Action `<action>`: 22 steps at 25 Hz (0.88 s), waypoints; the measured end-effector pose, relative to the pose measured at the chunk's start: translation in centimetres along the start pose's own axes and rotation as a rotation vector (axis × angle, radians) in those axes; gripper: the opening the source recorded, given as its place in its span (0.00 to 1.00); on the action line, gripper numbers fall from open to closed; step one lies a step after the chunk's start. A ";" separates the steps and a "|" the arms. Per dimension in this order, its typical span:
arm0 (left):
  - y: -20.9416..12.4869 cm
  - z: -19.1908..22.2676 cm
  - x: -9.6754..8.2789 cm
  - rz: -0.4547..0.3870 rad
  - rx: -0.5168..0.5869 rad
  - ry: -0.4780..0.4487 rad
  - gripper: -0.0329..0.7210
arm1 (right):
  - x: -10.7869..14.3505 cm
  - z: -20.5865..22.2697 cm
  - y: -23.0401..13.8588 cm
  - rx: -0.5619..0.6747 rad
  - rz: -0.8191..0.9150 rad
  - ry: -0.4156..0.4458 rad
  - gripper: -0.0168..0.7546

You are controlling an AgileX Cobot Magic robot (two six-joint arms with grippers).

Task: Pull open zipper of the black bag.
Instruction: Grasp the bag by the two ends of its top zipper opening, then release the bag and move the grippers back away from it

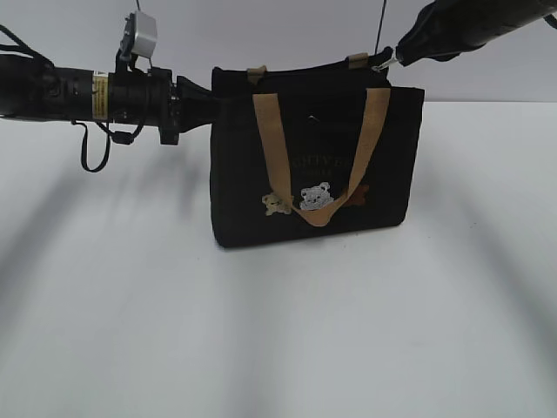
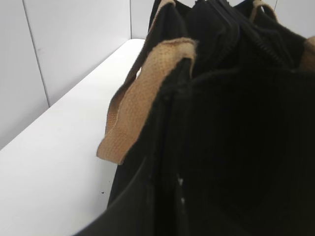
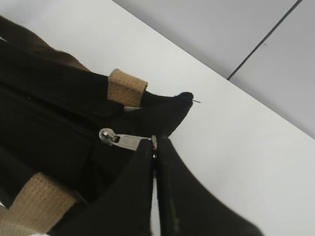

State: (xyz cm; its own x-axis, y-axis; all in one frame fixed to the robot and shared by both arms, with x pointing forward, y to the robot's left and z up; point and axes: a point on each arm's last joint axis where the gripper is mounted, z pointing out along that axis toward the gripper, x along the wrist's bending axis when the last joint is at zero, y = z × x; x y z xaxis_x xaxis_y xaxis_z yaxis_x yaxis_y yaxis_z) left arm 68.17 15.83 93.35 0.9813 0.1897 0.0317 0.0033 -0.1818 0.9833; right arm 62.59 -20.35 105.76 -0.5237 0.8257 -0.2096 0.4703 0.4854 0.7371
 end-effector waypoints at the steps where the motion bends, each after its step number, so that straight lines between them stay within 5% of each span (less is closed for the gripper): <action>1: 0.0 0.0 0.0 0.000 0.001 0.000 0.06 | 0.0 0.0 0.0 0.000 0.001 0.000 0.00; 8: 0.0 0.0 0.0 0.000 -0.001 0.001 0.07 | 0.0 0.0 0.0 -0.002 0.009 0.003 0.02; 11: 0.1 0.0 0.1 -0.007 -0.008 0.007 0.11 | 0.0 0.0 0.0 -0.001 0.009 0.004 0.13; 16: 0.3 0.0 0.2 -0.036 -0.033 0.026 0.30 | 0.1 0.0 0.0 0.003 0.009 0.007 0.44; 22: 1.7 -0.4 0.3 -0.105 0.014 0.060 0.49 | 0.1 -0.1 0.0 0.002 0.008 0.007 0.53</action>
State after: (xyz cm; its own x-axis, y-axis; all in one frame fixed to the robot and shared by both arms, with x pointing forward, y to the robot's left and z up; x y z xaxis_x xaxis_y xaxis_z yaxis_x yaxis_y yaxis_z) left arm 68.43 16.02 95.08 0.9621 0.2662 -0.0600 0.1085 -0.1711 0.9793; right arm 62.49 -20.32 105.83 -0.5250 0.8274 -0.1995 0.4756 0.4795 0.7375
